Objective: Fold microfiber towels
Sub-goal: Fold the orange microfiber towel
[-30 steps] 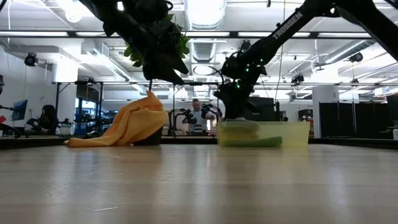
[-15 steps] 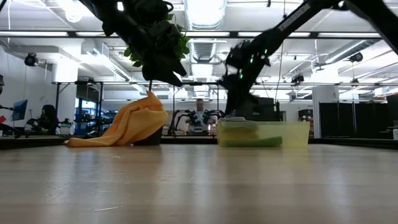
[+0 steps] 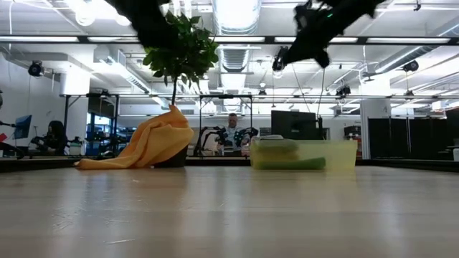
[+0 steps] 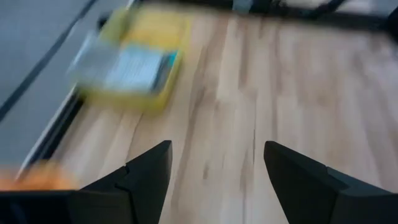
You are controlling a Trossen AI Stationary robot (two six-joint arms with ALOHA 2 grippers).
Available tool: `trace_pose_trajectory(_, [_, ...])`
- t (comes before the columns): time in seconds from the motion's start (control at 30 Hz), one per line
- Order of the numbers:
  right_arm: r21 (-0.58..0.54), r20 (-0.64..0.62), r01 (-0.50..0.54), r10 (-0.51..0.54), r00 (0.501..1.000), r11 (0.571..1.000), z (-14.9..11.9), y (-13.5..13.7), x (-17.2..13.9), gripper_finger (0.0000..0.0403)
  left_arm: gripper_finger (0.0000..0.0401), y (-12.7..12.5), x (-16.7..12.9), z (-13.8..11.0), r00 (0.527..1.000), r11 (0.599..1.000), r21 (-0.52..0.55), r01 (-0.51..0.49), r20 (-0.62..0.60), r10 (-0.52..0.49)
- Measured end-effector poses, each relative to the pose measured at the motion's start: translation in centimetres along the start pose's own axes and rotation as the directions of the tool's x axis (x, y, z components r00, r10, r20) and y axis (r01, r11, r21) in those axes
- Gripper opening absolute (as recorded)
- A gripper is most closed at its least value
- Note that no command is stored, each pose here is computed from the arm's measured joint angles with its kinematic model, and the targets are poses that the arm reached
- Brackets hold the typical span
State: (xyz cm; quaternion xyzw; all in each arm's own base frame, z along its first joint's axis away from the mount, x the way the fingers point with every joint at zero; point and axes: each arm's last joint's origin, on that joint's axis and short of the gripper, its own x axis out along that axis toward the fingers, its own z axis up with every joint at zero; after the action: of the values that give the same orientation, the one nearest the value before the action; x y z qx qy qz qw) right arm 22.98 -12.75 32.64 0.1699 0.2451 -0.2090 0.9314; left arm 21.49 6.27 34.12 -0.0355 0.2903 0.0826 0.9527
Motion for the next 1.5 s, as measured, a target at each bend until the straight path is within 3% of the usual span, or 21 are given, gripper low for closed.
trace_pose_trajectory(0.13, [0.08,0.115,-0.149,0.14,0.983,0.986,-4.2,2.8,-2.0,0.0008,0.0242,0.0,-2.8,-3.1,0.971,0.988,-0.01,-0.151,-0.187,0.147])
trace_pose_trajectory(0.23, [0.118,0.213,-0.223,0.195,0.957,0.968,-6.9,4.6,-2.8,0.0008,0.0242,0.2,-3.4,-5.0,0.94,0.966,0.009,-0.258,-0.229,0.253])
trace_pose_trajectory(0.4, [0.144,0.322,-0.262,0.205,0.924,0.954,-9.9,6.8,-3.8,0.0008,0.0242,1.1,-1.8,-7.4,0.857,0.874,-0.042,-0.483,-0.228,0.463])
trace_pose_trajectory(0.5, [0.132,0.333,-0.268,0.212,0.919,0.954,-10.9,7.8,-4.1,0.0008,0.0242,2.2,0.1,-8.5,0.837,0.851,-0.06,-0.521,-0.233,0.496])
trace_pose_trajectory(0.6, [0.118,0.328,-0.287,0.235,0.915,0.951,-11.2,8.5,-4.3,0.0008,0.0242,3.3,2.4,-9.5,0.823,0.847,0.005,-0.531,-0.235,0.517])
trace_pose_trajectory(0.7, [0.107,0.321,-0.306,0.258,0.911,0.946,-11.2,9.1,-4.5,0.0008,0.0233,4.2,4.3,-9.3,0.829,0.837,0.06,-0.544,-0.118,0.547])
trace_pose_trajectory(0.87, [0.098,0.335,-0.345,0.295,0.895,0.934,-10.5,9.9,-5.2,0.0008,0.0202,5.6,6.3,-8.8,0.778,0.778,0.027,-0.628,0.038,0.627])
trace_pose_trajectory(1.07, [0.089,0.358,-0.384,0.331,0.873,0.919,-9.6,10.6,-6.1,0.0008,0.0189,6.3,8.6,-10.0,0.768,0.771,0.067,-0.634,-0.064,0.637])
trace_pose_trajectory(1.23, [0.085,0.364,-0.387,0.333,0.87,0.918,-9.0,10.8,-6.4,0.0008,0.0189,6.8,9.1,-10.6,0.661,0.668,0.033,-0.744,-0.117,0.741])
trace_pose_trajectory(1.5, [0.087,0.337,-0.373,0.325,0.883,0.924,-9.2,10.7,-6.4,0.0008,0.0187,7.0,8.8,-10.3,0.65,0.65,-0.03,-0.76,-0.087,0.755])
